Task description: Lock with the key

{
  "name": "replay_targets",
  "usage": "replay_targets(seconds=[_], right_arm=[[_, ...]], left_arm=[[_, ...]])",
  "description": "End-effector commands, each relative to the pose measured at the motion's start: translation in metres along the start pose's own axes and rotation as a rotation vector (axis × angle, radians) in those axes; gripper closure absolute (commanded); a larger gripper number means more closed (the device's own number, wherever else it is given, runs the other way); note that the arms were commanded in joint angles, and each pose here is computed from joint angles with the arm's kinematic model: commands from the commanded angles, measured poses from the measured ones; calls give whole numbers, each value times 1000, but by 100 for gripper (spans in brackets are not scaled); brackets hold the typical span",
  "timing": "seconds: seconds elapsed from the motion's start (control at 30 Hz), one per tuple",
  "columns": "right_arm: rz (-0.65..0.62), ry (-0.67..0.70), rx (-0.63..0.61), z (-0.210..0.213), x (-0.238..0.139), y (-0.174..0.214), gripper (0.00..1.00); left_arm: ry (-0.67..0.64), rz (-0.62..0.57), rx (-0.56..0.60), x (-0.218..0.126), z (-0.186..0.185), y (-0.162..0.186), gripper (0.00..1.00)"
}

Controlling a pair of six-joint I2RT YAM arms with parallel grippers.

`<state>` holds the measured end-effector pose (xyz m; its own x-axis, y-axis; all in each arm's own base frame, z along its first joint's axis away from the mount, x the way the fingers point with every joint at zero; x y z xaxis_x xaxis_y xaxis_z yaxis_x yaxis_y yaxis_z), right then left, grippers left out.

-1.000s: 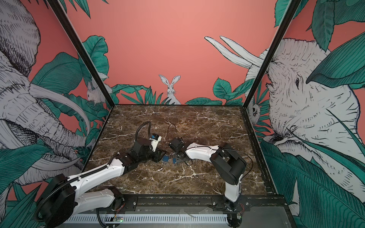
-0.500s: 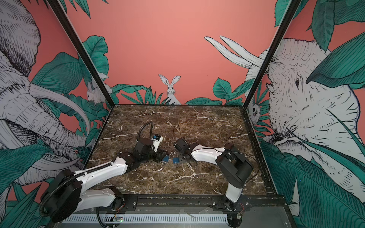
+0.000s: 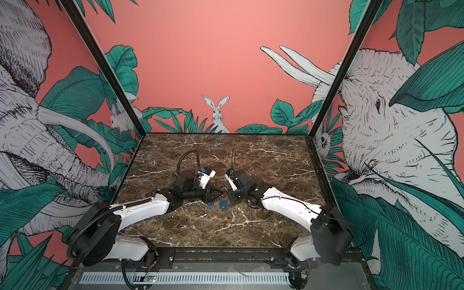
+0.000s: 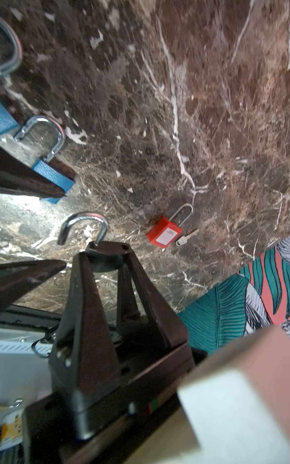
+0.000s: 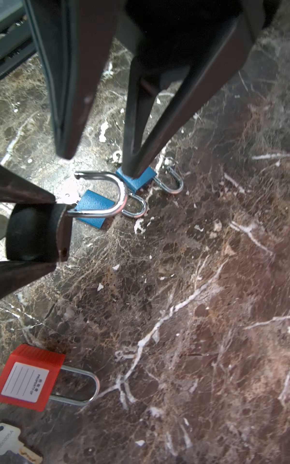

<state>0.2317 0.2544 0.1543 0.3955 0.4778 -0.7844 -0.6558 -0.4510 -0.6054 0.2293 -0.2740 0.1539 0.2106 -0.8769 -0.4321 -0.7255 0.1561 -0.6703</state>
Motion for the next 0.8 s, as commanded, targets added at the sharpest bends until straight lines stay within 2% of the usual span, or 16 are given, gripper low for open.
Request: replay_targets(seconds=[0.0, 0.33, 0.57, 0.77], right_arm=[[-39, -44, -34, 7, -11, -11, 70], [-61, -74, -63, 14, -20, -15, 70], [-77, -96, -73, 18, -23, -15, 71], [-78, -89, -78, 18, -21, -14, 70]], left_arm=[[103, -27, 29, -2, -19, -15, 58], [106, -21, -3, 4, -15, -16, 67], [110, -17, -27, 9, -11, -15, 69], [154, -38, -41, 9, -18, -20, 73]])
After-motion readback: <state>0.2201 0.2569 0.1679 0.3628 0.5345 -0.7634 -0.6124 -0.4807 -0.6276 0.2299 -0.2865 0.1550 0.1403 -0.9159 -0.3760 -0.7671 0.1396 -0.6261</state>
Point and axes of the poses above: each gripper's point midway between its finger pads, its own x axis out along the fingers, its own z axis along the line the jaws close on, y = z × x, the point moved 4 cm from there along -x, back along the fingers, and after that the axes turned 2 degrees about -x, right-handed, at the moved point
